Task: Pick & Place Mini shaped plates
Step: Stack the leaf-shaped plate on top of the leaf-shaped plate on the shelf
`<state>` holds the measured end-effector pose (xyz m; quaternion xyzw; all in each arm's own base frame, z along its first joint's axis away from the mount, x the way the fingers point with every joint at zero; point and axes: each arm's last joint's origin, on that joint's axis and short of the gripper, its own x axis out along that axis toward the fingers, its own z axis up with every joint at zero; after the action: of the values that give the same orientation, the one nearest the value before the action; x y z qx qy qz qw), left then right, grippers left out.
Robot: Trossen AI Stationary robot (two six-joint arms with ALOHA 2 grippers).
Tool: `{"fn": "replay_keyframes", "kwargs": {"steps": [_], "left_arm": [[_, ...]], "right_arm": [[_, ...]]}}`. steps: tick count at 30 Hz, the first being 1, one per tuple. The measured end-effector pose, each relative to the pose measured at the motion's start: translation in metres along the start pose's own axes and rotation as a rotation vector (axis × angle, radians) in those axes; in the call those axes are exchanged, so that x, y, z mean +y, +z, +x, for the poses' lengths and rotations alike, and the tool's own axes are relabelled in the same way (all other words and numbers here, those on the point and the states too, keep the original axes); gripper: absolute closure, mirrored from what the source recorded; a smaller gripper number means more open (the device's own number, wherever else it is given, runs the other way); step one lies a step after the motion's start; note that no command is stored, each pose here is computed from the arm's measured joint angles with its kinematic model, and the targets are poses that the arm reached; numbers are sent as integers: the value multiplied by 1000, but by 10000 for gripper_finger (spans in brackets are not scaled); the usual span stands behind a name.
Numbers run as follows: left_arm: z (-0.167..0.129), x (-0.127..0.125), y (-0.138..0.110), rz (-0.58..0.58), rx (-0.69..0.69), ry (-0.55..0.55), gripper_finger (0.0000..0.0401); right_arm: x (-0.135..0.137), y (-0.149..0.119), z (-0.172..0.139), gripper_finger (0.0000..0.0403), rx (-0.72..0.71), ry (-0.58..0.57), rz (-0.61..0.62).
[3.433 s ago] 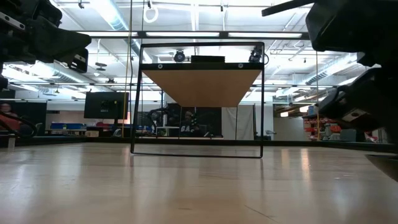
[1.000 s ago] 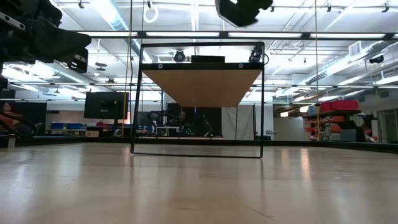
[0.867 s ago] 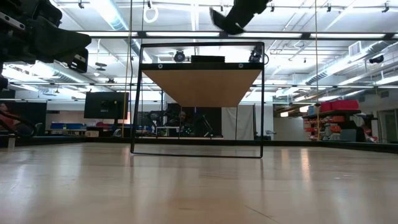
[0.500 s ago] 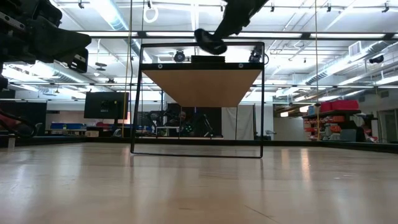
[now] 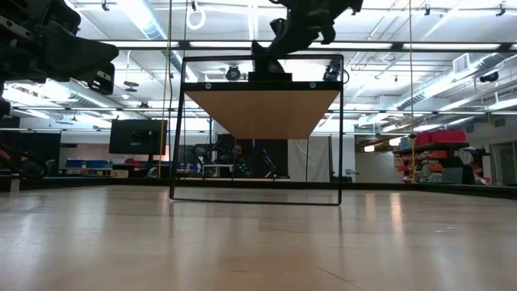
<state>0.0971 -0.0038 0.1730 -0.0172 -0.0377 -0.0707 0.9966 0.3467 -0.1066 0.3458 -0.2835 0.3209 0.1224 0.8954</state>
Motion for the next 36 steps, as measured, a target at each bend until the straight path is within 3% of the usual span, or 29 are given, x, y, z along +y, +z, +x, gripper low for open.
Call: {"fn": "replay_keyframes", "kwargs": {"steps": [3,6,19,24,28,36], "left_arm": [[0,0,0,0,0,0,383],[0,0,0,0,0,0,383],[0,0,0,0,0,0,383],[0,0,0,0,0,0,383],[0,0,0,0,0,0,383],[0,0,0,0,1,0,383]], "right_arm": [[-5,1,-1,403,-41,-31,69],[-12,2,-3,403,-85,-68,264],[-11,8,-16,403,-157,-71,1516],[-2,12,-13,403,-166,-165,1775],[9,10,-4,403,-208,-151,1958],[41,-3,23,403,-260,-169,2199]]}}
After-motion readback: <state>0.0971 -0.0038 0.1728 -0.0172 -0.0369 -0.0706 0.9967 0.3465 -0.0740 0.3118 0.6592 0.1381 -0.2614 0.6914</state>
